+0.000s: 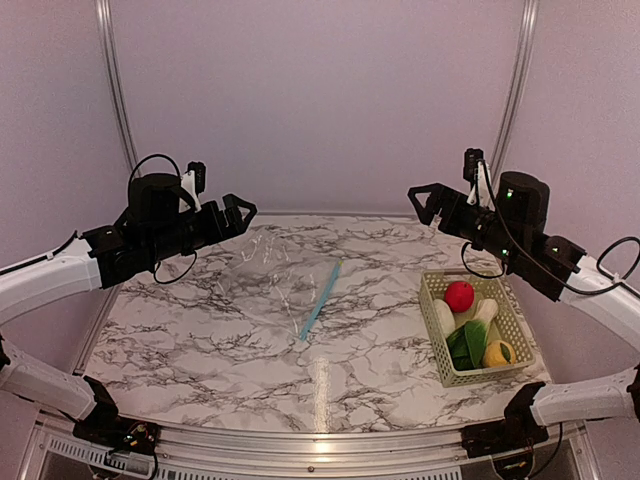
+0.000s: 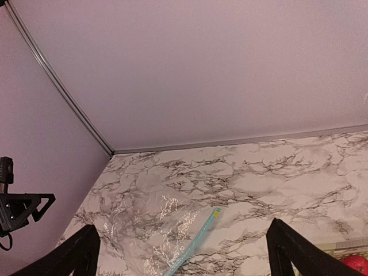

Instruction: Open the zip-top bag and remove the fake food

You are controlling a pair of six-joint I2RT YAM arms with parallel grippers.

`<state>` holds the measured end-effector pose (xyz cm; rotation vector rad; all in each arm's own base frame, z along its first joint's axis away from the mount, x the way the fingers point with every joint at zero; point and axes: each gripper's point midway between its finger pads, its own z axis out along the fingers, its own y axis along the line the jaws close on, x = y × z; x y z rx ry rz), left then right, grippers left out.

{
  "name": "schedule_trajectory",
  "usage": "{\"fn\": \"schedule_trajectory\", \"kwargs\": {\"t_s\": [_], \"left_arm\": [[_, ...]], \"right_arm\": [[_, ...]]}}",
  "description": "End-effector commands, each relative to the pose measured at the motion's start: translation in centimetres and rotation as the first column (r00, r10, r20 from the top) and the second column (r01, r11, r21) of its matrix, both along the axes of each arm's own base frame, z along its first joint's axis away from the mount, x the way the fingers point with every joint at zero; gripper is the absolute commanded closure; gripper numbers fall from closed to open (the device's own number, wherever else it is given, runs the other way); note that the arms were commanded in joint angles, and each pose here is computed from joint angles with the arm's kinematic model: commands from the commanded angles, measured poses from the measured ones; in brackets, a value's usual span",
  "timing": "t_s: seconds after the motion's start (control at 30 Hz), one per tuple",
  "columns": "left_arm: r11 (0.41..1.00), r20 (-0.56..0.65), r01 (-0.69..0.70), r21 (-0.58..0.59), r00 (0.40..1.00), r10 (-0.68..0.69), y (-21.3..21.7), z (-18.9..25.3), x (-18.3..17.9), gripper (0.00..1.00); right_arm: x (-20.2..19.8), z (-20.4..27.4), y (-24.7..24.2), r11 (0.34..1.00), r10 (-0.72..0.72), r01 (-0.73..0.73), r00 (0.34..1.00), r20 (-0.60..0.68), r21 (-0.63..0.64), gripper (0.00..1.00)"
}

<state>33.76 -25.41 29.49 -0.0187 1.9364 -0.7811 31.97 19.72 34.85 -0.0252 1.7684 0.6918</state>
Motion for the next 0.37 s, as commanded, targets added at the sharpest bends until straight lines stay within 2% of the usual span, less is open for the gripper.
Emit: {"fn": "schedule_trajectory", "kwargs": {"t_s": [0.0, 0.33], "left_arm": [[1.000, 0.006, 0.017, 0.009, 1.000, -0.017, 0.26, 0.07, -0.46, 0.01], [1.000, 0.007, 0.020, 0.011, 1.000, -0.020, 0.26, 0.05, -0.35, 0.01]], "right_arm": [[-0.38, 0.86, -0.22, 1.000, -0.008, 0.007, 1.000, 0.019, 0.012, 0.01], [-0.45, 1.68, -0.90, 0.999, -0.038, 0.037, 0.999, 0.035, 0.025, 0.01]]}}
